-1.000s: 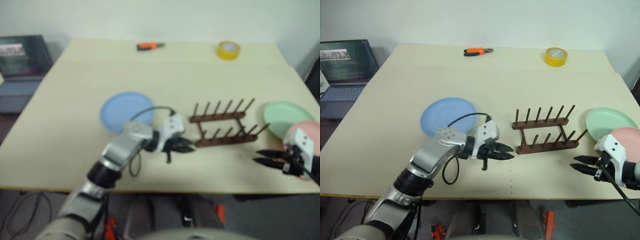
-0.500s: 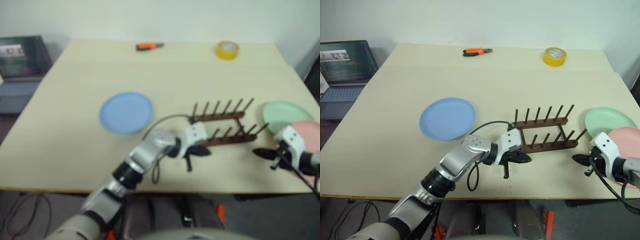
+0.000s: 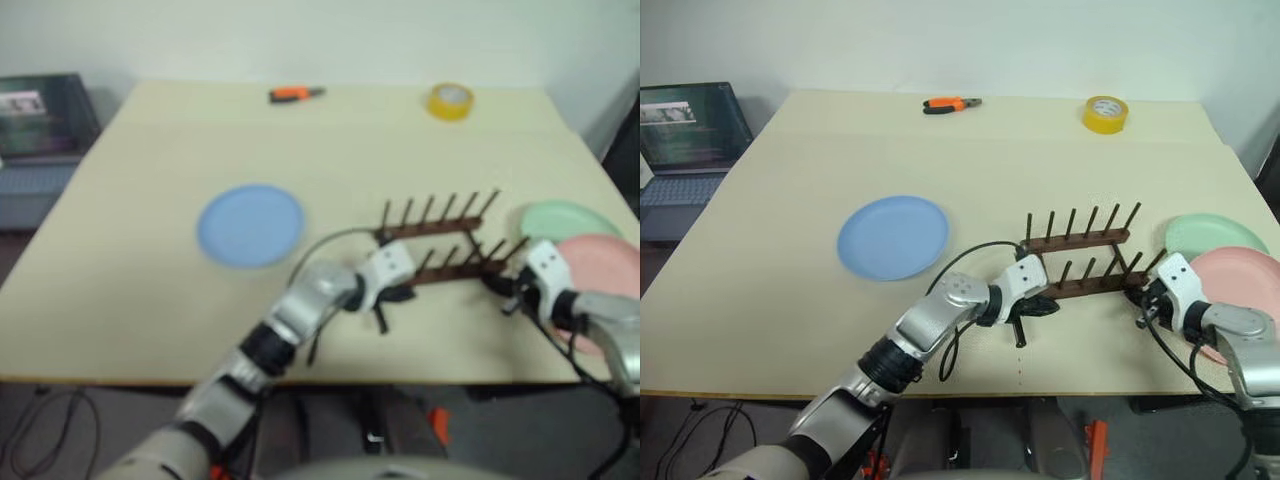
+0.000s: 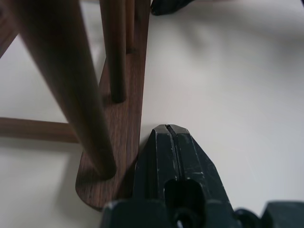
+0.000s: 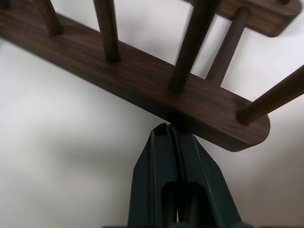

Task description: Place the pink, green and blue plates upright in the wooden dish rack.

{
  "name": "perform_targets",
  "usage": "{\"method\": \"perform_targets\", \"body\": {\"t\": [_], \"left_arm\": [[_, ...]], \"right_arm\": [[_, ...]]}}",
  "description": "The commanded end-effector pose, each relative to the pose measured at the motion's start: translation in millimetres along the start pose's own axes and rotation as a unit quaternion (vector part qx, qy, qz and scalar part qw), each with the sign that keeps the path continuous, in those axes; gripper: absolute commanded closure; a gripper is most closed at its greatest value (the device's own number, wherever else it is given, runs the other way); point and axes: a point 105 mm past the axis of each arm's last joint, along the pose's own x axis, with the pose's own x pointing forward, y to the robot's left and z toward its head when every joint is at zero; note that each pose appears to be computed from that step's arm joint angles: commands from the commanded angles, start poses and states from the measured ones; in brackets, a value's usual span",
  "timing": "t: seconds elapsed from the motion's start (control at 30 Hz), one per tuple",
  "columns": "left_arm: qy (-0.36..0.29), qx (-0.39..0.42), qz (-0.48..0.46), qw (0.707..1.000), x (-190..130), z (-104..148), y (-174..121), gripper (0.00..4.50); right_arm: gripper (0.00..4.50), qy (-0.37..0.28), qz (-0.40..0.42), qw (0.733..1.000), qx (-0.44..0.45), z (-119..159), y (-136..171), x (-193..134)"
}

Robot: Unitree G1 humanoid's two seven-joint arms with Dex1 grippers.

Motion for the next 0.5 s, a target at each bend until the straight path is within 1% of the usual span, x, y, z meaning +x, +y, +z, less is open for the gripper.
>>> {"method": "perform_targets", "body": {"t": [0.03, 0.17, 0.23, 0.37, 0.5], "left_arm": [[-0.016, 0.018, 0.025, 0.999, -2.2, 11.5, 9.6, 4.50], [-0.015, 0.021, 0.035, 0.999, -3.0, 10.8, 12.5, 4.50], [-0.016, 0.020, 0.040, 0.999, -3.6, 10.5, 14.0, 4.50], [-0.017, 0.018, 0.048, 0.999, -5.9, 8.8, 16.8, 4.50], [-0.015, 0.017, 0.053, 0.998, -7.0, 6.9, 18.3, 4.50]], "right_arm": [[4.45, -0.004, -0.008, 1.000, -0.007, 1.9, -0.9, 5.6], [4.45, -0.007, -0.006, 1.000, -0.013, 6.3, -3.6, 3.5], [4.45, 0.002, 0.005, 1.000, -0.023, 6.2, -2.5, -1.7], [4.45, 0.008, -0.010, 0.999, -0.046, 15.1, -11.1, -13.0], [4.45, 0.012, -0.011, 0.998, -0.064, 26.4, -13.4, -22.9]]}}
